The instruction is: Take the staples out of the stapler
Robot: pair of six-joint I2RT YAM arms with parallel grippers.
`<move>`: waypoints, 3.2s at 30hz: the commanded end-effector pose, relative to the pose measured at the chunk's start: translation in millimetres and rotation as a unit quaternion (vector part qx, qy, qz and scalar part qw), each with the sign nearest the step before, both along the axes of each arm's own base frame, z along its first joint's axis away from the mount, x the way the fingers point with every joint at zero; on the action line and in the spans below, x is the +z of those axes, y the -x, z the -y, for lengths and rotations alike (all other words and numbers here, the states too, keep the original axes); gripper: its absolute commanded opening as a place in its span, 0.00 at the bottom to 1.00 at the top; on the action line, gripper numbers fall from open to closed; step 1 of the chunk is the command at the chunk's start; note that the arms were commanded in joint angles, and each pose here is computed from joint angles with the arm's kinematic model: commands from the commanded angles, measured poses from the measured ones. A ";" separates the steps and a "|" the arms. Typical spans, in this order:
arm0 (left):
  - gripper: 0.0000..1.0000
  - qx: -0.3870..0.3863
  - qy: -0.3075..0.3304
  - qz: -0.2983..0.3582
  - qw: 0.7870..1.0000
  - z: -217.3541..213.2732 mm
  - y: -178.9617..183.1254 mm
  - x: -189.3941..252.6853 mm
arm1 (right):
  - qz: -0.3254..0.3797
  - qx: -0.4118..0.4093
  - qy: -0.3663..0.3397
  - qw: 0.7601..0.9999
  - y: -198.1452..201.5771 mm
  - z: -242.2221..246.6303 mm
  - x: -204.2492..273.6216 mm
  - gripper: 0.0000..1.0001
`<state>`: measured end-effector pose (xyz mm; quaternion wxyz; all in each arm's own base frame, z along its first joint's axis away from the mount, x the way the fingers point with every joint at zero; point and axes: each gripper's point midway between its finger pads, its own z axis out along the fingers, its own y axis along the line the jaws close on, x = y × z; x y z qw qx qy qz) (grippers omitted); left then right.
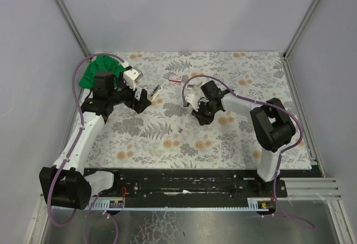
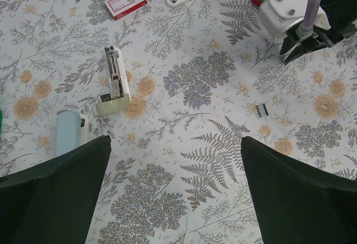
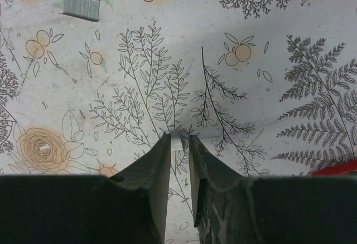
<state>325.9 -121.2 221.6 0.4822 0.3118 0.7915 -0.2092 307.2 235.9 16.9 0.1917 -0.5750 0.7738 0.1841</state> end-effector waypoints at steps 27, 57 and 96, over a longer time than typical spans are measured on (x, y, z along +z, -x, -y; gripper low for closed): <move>1.00 -0.002 0.013 0.018 1.000 0.3 -4.7 7.1 | 0.090 -0.101 -0.019 0.991 -35.4 -7.9 58.4 0.00; 1.00 -0.003 0.015 0.016 1.000 -0.1 -4.4 5.8 | -0.007 -0.078 0.033 0.996 -5.2 -4.3 10.0 0.21; 1.00 -0.003 0.020 0.013 1.000 0.0 -5.0 6.2 | 0.078 -0.141 0.024 0.987 -32.8 -6.7 40.0 0.00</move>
